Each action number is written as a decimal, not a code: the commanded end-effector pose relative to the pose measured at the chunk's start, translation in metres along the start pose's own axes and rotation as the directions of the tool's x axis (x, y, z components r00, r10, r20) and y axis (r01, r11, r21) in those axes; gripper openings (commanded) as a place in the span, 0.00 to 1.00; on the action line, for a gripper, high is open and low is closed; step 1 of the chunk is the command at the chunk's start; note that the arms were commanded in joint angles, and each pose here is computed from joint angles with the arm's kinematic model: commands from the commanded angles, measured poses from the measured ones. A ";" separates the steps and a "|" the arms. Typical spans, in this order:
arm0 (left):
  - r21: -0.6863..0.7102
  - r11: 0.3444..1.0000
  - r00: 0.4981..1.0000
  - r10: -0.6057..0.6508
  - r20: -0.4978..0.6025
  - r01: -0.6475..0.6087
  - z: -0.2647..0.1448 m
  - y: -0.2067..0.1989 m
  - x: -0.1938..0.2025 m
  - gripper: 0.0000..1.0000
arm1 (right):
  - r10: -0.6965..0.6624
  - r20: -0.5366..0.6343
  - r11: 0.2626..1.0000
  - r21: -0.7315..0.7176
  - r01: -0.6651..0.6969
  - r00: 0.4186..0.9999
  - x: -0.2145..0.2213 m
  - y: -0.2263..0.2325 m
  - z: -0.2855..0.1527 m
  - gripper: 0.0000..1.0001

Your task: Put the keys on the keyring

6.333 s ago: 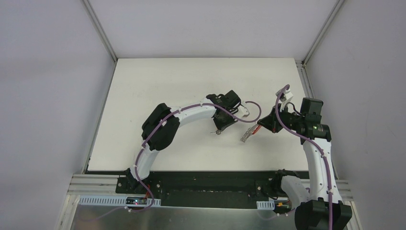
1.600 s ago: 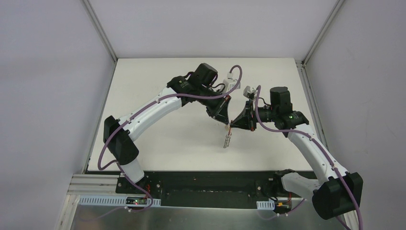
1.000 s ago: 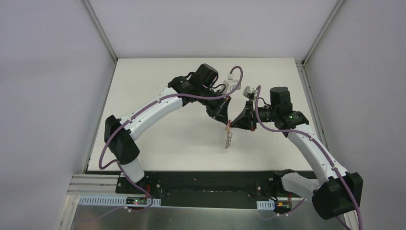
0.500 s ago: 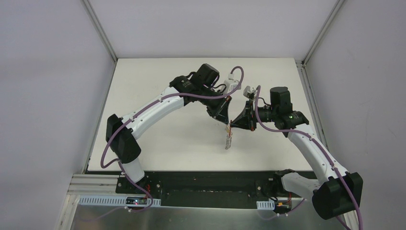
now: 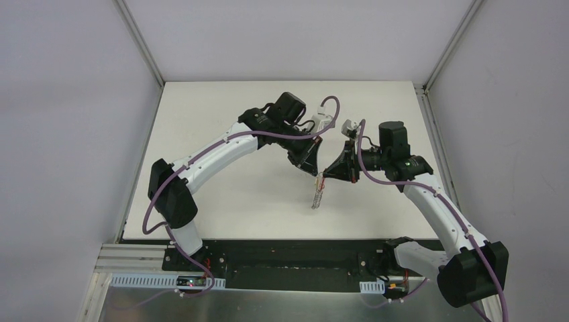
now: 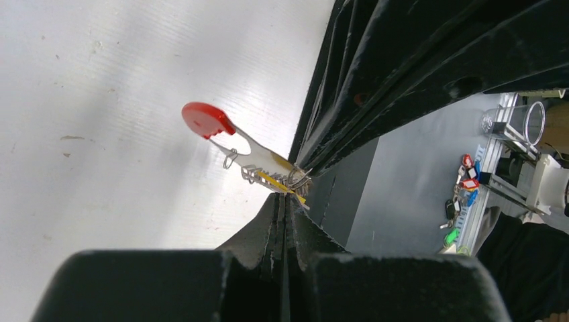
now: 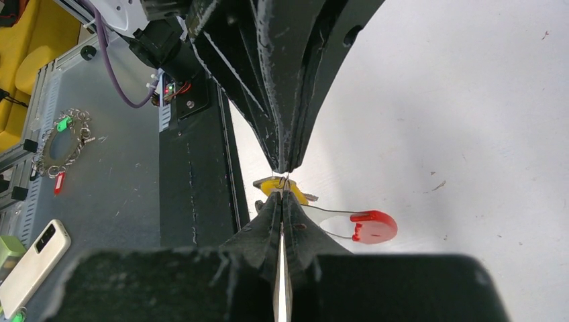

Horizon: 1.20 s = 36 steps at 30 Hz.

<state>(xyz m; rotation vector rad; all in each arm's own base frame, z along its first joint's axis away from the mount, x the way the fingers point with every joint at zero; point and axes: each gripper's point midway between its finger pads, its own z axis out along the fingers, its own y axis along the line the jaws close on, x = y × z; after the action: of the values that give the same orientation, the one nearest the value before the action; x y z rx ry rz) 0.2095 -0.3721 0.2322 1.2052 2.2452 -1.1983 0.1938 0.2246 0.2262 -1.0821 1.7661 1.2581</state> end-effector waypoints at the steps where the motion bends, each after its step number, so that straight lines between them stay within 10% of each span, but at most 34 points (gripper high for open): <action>1: 0.007 1.000 0.999 0.006 0.032 -0.006 -0.010 -0.001 -0.003 0.00 | -0.066 0.055 0.997 -0.031 0.068 0.996 -0.019 0.010 -0.005 0.00; 15: 0.137 0.990 0.997 0.008 0.078 -0.019 -0.009 -0.014 -0.005 0.00 | -0.069 0.097 0.995 -0.060 0.075 0.993 -0.042 0.012 -0.006 0.00; 36: 0.090 0.908 0.892 0.376 0.252 -0.408 -0.052 -0.020 -0.025 0.51 | -0.095 0.120 0.979 -0.167 0.114 0.988 -0.051 0.027 -0.006 0.00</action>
<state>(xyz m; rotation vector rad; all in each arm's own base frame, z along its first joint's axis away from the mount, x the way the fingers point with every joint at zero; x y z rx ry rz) 0.2187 -0.3454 0.2717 1.3189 1.8345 -1.2708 0.1913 0.2309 0.2552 -1.0967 1.6621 1.3798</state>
